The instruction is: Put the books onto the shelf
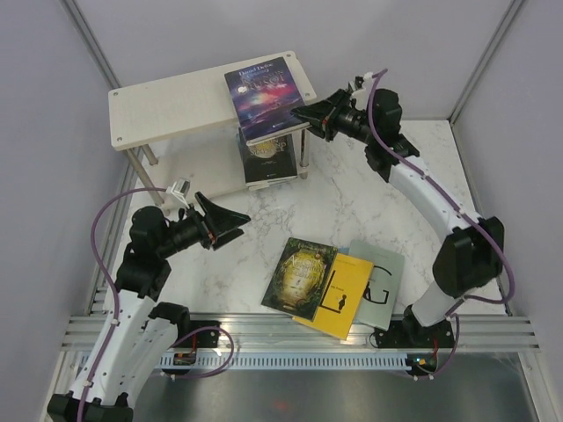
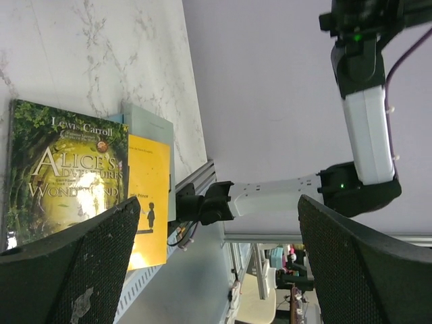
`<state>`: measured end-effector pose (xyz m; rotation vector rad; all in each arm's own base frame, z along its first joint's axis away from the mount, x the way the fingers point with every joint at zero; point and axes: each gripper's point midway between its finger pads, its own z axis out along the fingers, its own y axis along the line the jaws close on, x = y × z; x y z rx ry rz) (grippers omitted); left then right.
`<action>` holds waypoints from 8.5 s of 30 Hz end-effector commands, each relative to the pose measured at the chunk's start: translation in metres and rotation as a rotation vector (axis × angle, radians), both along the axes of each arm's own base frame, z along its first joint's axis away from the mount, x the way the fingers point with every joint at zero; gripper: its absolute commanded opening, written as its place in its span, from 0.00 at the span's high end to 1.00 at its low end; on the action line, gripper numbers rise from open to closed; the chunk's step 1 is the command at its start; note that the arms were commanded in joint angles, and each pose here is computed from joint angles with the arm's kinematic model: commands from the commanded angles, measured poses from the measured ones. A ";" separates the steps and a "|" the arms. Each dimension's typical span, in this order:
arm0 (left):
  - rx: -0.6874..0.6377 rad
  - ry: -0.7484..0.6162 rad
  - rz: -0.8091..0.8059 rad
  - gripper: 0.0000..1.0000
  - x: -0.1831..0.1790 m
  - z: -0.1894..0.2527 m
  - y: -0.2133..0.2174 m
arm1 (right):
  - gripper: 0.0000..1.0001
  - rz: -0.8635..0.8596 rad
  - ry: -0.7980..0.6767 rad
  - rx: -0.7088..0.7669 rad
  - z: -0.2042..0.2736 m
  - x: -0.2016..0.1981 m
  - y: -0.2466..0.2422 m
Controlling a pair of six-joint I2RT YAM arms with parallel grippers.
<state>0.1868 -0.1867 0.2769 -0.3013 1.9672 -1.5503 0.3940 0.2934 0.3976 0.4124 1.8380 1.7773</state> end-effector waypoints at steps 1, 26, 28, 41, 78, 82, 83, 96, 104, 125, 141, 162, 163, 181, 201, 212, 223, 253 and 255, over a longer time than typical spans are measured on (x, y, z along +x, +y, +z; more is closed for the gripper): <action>0.023 -0.081 -0.023 0.01 -0.006 0.018 0.000 | 1.00 -0.085 -0.105 0.055 0.053 0.040 0.001; 0.217 0.048 -0.027 0.02 0.010 -0.053 0.006 | 0.06 -0.080 0.003 -0.238 -0.073 -0.024 -0.041; 0.232 0.120 -0.045 0.03 0.008 -0.076 0.006 | 0.05 -0.086 0.054 -0.336 -0.106 -0.040 -0.052; 0.374 0.364 -0.220 0.04 0.013 -0.213 -0.017 | 0.08 -0.001 0.386 -0.758 -0.277 -0.187 -0.080; -0.062 0.411 -0.417 0.13 -0.054 -0.219 -0.082 | 1.00 0.085 0.533 -0.613 -0.343 -0.252 -0.064; 0.022 0.439 -0.405 0.12 -0.055 -0.224 -0.077 | 1.00 0.086 0.392 -0.557 -0.295 -0.232 -0.049; 0.037 0.394 -0.407 0.12 -0.052 -0.215 -0.077 | 1.00 0.092 0.371 -0.542 -0.287 -0.229 -0.046; 0.274 0.224 -0.320 0.14 -0.022 -0.192 -0.067 | 1.00 0.285 0.099 -0.066 -0.154 -0.221 0.011; 0.536 0.294 -0.166 0.16 -0.003 -0.217 -0.033 | 1.00 0.375 0.002 -0.119 -0.121 -0.222 0.023; -0.081 0.060 -0.221 0.49 0.009 -0.058 -0.042 | 1.00 0.518 -0.101 0.293 -0.070 -0.237 0.025; -0.074 -0.019 0.000 0.98 0.046 0.041 -0.017 | 0.31 0.495 -0.144 0.103 -0.073 -0.209 0.045; -0.044 -0.112 0.423 0.98 0.101 0.127 0.030 | 0.48 0.396 -0.288 0.315 0.063 -0.217 0.038; -0.030 -0.098 0.427 0.98 0.102 0.123 0.030 | 0.50 0.389 -0.290 0.320 0.065 -0.218 0.036; 0.050 -0.124 0.513 0.98 0.119 0.141 0.043 | 0.82 0.335 -0.286 0.316 0.069 -0.210 0.035; 0.262 -0.274 0.450 0.00 0.092 0.161 0.053 | 1.00 0.128 -0.345 -0.046 0.098 -0.046 0.029; 0.279 -0.307 0.479 0.01 0.071 0.167 0.064 | 1.00 0.138 -0.308 -0.045 0.114 0.035 0.025; 0.280 -0.311 0.487 0.02 0.065 0.169 0.067 | 0.83 0.169 -0.176 -0.038 0.069 0.070 0.030; 0.312 -0.265 0.387 0.02 0.062 0.138 0.054 | 0.25 0.006 -0.068 -0.179 0.002 0.054 -0.055; 0.326 -0.255 0.376 0.01 0.064 0.130 0.053 | 0.23 -0.036 -0.113 -0.189 0.017 0.043 -0.073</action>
